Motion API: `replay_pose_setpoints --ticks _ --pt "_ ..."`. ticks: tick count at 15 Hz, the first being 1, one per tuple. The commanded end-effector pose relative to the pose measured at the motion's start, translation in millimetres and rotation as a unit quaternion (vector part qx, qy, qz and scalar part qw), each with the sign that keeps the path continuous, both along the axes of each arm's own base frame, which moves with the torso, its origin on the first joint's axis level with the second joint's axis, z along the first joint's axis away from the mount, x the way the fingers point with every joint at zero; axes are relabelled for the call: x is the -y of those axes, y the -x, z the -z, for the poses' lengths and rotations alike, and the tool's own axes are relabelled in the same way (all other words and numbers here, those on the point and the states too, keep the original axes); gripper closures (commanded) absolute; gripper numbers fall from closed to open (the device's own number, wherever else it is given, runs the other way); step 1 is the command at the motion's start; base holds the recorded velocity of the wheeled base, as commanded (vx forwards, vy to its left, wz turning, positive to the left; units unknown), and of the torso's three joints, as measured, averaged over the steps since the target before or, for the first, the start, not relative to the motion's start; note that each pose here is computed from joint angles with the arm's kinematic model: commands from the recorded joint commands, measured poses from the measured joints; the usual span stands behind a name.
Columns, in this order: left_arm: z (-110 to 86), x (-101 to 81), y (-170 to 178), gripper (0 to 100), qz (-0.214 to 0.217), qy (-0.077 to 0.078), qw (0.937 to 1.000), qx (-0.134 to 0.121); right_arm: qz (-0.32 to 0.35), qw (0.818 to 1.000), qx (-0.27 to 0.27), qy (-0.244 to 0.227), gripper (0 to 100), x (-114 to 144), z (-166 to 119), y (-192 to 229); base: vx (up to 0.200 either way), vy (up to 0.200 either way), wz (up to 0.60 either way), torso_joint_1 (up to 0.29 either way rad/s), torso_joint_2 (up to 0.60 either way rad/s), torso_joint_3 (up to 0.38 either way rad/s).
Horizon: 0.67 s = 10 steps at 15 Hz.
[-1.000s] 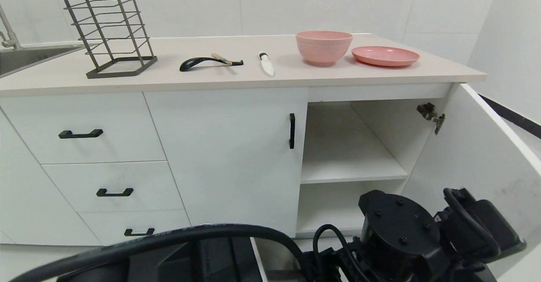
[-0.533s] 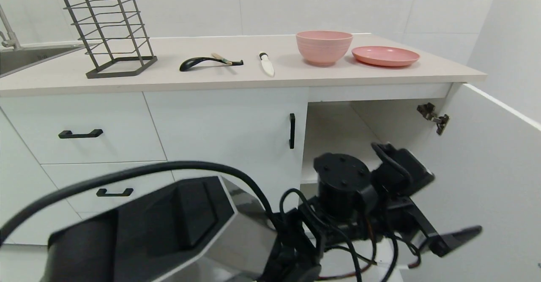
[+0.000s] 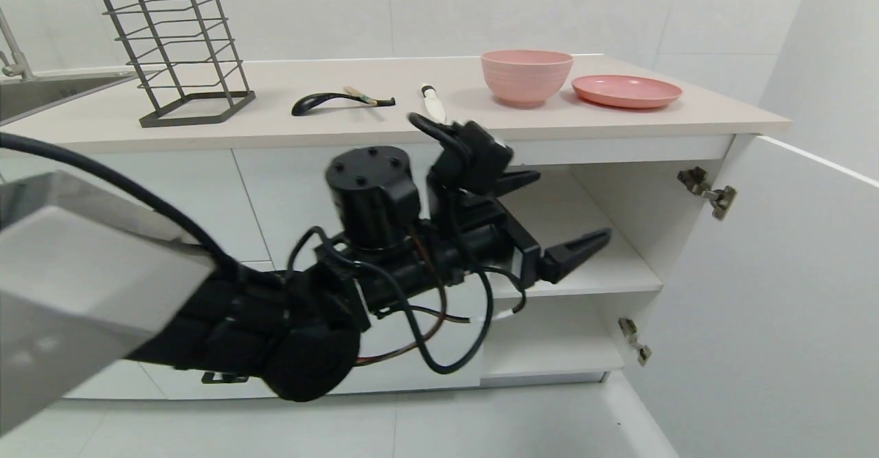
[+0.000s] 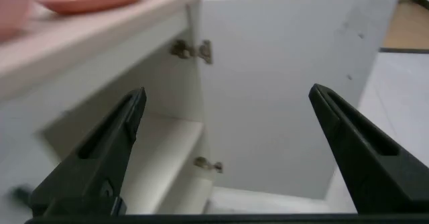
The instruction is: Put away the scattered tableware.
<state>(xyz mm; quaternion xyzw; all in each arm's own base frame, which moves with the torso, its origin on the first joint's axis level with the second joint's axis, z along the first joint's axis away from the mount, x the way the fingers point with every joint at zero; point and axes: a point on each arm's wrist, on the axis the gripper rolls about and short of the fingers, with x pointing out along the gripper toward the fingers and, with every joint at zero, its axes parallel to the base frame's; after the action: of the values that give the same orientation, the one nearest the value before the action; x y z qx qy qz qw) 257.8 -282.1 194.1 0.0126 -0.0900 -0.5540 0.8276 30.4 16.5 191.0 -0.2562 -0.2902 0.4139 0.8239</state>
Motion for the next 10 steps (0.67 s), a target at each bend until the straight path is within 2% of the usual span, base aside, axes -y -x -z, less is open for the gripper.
replay_pose_setpoints --ticks 1,2,3,4,6,7,8,10 --pt "-43.5 -72.8 22 0 -0.056 0.025 0.9973 0.041 -0.015 1.000 0.004 0.002 0 -2 8 17 0.000 0.000 0.00 0.000 0.00 0.000" --pt "-50.8 -111.8 40 0 -0.091 0.021 0.9937 0.061 -0.036 0.999 -0.025 0.002 0 -3 19 27 0.000 0.000 0.00 0.000 0.00 0.000" --pt "-51.7 -119.3 44 0 -0.098 0.021 0.9929 0.063 -0.040 0.999 -0.031 0.001 0 -3 22 28 0.000 0.000 0.00 0.000 0.00 0.000" --pt "-52.9 -148.1 62 0 -0.125 0.023 0.9895 0.068 -0.050 0.997 -0.051 0.000 0 -3 31 36 0.000 0.000 0.00 0.000 0.00 0.000" --pt "-41.3 -191.1 96 0 -0.173 0.018 0.9825 0.067 -0.062 0.995 -0.081 0.000 0 -3 47 48 0.000 0.000 0.00 0.000 0.00 0.000" --pt "-36.0 -202.0 107 0 -0.186 0.016 0.9801 0.067 -0.069 0.993 -0.091 0.000 0 -3 53 51 0.000 0.000 0.00 0.000 0.00 0.000" --pt "-20.5 -221.3 129 0 -0.213 0.010 0.9751 0.061 -0.083 0.989 -0.126 0.001 0 -2 71 60 0.000 0.000 0.00 0.000 0.00 0.000" --pt "-2.6 -241.9 158 0 -0.252 0.008 0.9656 0.063 -0.081 0.988 -0.131 0.008 0 -1 79 62 0.000 0.000 0.00 0.000 0.00 0.000"
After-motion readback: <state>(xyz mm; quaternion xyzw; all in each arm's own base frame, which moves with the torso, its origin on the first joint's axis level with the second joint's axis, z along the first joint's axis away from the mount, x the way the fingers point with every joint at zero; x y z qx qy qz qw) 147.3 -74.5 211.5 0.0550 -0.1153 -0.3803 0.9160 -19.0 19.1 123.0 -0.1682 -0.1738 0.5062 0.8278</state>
